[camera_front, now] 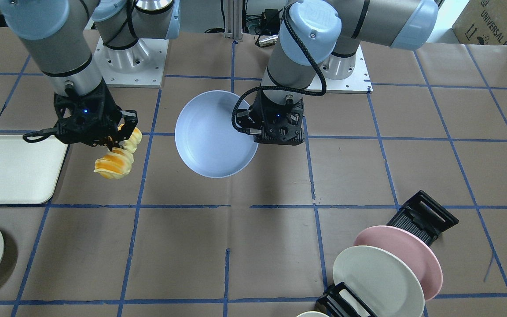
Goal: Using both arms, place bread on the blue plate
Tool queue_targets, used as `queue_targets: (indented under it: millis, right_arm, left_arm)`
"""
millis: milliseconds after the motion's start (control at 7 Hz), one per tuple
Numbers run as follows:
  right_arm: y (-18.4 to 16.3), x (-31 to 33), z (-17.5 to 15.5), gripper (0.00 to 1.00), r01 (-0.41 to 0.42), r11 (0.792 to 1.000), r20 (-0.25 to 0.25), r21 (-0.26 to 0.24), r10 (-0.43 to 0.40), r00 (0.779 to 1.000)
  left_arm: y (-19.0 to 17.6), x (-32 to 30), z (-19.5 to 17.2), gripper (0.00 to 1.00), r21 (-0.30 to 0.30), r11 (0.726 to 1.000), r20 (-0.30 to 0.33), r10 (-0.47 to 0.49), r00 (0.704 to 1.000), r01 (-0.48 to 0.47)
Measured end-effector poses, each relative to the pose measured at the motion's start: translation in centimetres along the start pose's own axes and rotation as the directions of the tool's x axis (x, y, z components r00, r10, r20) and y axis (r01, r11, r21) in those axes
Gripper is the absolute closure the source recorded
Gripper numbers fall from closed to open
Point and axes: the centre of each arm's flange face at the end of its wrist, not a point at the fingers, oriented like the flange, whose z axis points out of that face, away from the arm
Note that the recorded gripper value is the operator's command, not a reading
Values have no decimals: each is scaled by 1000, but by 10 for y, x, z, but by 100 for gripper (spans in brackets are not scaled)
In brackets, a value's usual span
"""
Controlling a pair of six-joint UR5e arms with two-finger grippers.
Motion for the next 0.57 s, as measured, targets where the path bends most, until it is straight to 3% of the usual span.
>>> queue_targets:
  millis: [571]
  right_arm:
    - [-1, -31, 13, 100, 12, 1000, -2, -7, -12, 1000]
  left_arm:
    - [-2, -4, -7, 0, 62, 998, -13, 25, 1000, -25]
